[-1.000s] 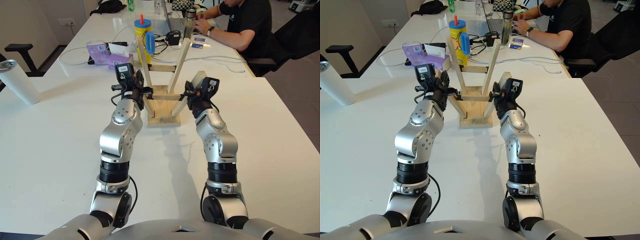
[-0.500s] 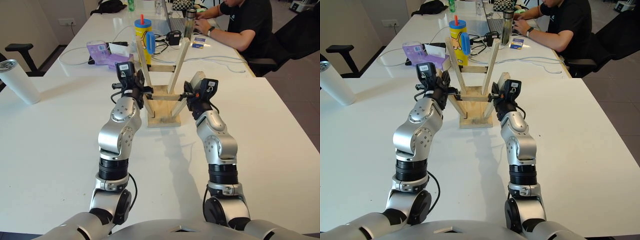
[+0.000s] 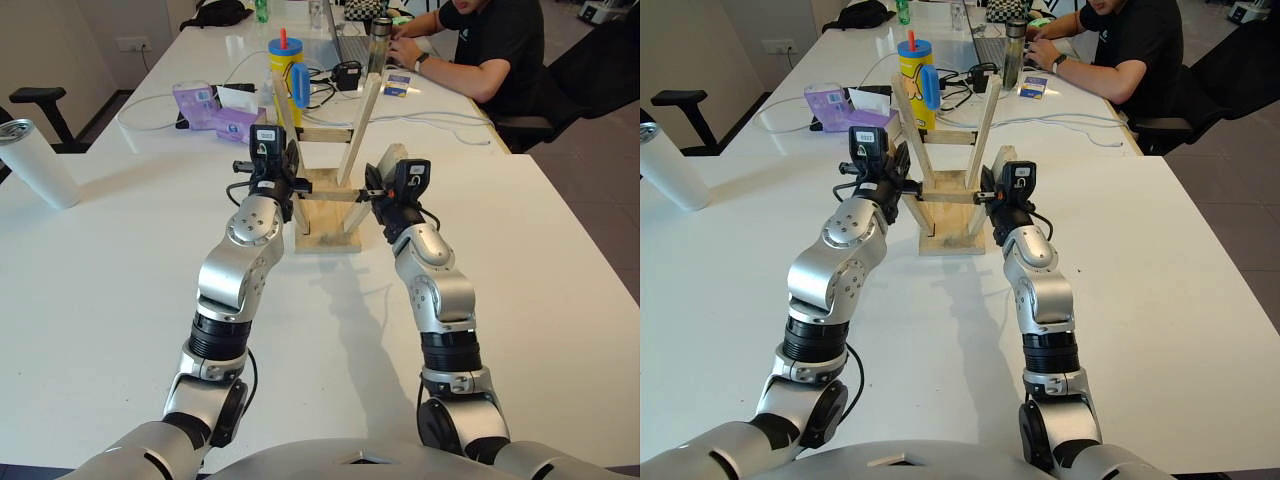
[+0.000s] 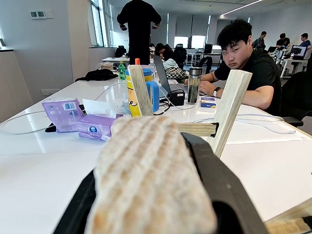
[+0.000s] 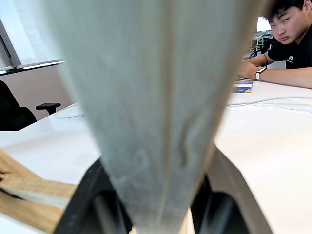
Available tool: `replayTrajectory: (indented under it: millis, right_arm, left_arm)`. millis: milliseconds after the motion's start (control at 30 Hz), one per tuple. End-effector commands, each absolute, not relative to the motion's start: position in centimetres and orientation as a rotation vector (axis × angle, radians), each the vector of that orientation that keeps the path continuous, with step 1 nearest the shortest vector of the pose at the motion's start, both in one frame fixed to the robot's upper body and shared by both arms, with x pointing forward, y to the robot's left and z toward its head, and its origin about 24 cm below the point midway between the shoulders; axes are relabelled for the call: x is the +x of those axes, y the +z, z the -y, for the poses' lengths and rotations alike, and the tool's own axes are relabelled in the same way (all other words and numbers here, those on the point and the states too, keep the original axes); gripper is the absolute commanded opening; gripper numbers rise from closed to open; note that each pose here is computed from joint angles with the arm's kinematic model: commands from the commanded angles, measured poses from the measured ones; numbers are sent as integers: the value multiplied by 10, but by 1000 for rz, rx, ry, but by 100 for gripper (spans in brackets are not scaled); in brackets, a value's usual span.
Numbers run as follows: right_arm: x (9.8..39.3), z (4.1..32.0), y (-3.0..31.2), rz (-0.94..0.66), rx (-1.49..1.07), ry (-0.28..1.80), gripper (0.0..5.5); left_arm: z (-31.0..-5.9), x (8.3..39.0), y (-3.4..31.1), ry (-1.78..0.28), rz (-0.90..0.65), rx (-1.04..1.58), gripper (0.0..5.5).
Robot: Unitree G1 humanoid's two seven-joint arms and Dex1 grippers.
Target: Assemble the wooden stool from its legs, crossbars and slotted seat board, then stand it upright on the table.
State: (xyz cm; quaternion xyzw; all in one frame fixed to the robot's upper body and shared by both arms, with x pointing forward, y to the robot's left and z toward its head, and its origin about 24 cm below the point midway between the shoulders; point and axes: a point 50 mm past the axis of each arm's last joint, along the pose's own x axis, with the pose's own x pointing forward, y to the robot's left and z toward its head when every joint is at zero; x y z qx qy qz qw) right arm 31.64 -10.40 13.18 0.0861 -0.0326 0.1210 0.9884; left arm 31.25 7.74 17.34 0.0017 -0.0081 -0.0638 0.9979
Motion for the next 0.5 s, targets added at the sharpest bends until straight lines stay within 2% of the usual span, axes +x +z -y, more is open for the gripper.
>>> replayTrajectory:
  millis: [33, 200, 233, 400, 500]
  right_arm:
    - [300, 54, 183, 266, 252, 587, 112]
    - [304, 59, 181, 245, 267, 544, 112]
    - [306, 61, 180, 237, 273, 524, 112]
    - [311, 65, 178, 222, 269, 471, 112]
    - [313, 67, 178, 216, 261, 451, 112]
  left_arm:
    - [-58, 297, 94, -369, -443, 78, 116]
    - [-61, 301, 97, -356, -449, -129, 116]
    - [-60, 301, 102, -366, -450, -199, 152]
    - [-58, 303, 116, -399, -416, -244, 233]
    - [-62, 305, 121, -378, -394, -232, 233]
